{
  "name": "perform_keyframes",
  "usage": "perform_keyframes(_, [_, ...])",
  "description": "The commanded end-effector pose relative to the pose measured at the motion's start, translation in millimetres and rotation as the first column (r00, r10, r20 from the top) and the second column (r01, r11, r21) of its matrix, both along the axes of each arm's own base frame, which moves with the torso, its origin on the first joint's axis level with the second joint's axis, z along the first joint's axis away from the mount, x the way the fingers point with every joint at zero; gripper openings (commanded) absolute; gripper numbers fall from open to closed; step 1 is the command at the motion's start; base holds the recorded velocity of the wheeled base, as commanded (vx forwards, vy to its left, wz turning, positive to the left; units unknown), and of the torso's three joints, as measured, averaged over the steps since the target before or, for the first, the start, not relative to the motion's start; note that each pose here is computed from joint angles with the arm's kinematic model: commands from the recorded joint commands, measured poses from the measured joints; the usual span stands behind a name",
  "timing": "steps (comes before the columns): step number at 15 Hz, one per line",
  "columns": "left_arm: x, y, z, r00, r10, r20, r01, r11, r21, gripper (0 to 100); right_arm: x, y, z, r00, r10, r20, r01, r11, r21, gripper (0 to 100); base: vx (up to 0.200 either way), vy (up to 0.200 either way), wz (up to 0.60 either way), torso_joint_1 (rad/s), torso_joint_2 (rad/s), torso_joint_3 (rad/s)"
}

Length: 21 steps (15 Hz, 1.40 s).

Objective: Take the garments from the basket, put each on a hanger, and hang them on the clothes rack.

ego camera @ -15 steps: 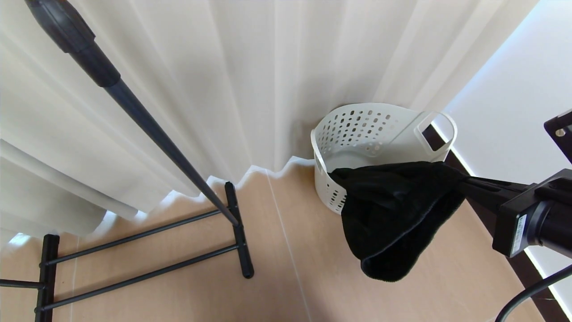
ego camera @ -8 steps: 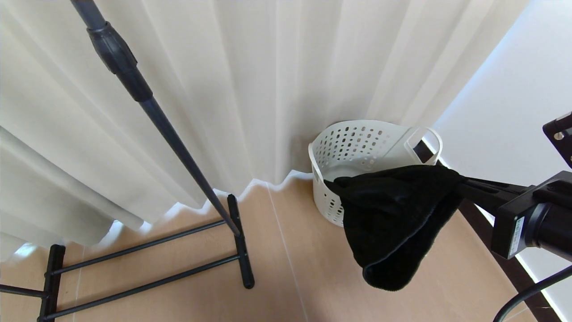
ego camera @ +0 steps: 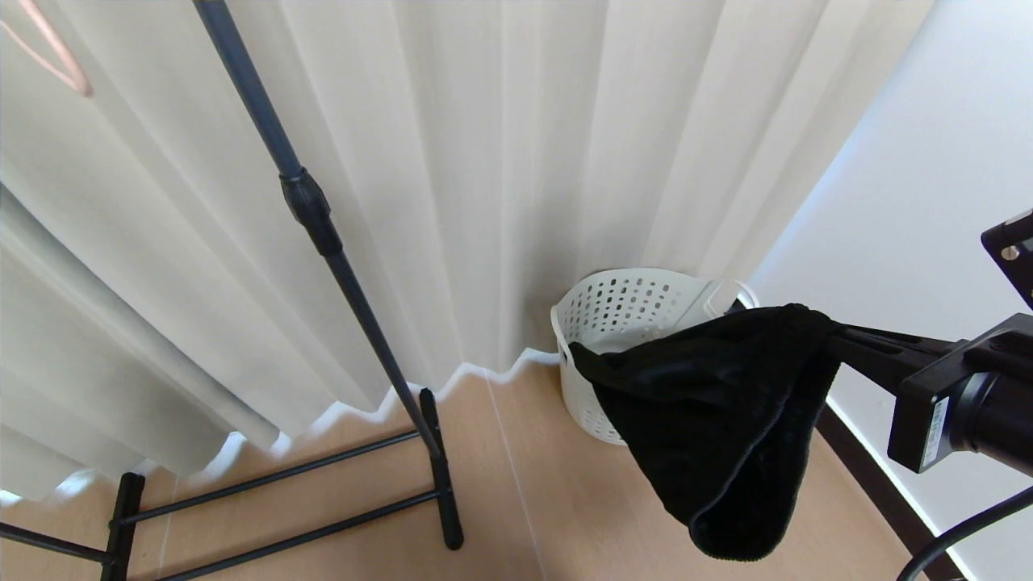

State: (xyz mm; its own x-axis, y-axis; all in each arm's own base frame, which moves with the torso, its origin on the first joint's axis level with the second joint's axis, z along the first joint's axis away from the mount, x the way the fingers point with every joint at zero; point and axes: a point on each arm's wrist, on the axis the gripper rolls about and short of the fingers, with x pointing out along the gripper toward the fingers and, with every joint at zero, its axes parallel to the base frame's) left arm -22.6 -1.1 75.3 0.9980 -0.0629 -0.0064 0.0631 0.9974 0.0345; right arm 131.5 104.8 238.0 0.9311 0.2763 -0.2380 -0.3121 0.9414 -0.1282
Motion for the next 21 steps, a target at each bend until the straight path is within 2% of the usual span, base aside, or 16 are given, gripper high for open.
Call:
perform_keyframes(1, [0.0, 0.0, 0.0, 1.000, 0.000, 0.000, 0.000, 1.000, 0.000, 100, 0.8, 0.8, -0.3, 1.000, 0.000, -0.002, 0.000, 1.000, -0.002, 0, 0.000, 0.000, 0.00, 0.110, -0.44, -0.154])
perform_keyframes(16, [0.0, 0.0, 0.0, 1.000, 0.000, 0.000, 0.000, 1.000, 0.000, 100, -1.7, -1.9, -1.0, 1.000, -0.002, 0.002, 0.002, 1.000, -0.003, 0, 0.000, 0.000, 0.00, 0.167, -0.49, -0.134])
perform_keyframes(21, [0.0, 0.0, 0.0, 1.000, 0.000, 0.000, 0.000, 1.000, 0.000, 100, -1.5, -1.6, -1.3, 1.000, 0.000, 0.000, 0.000, 1.000, -0.004, 0, 0.000, 0.000, 0.00, 0.238, -0.57, -0.274])
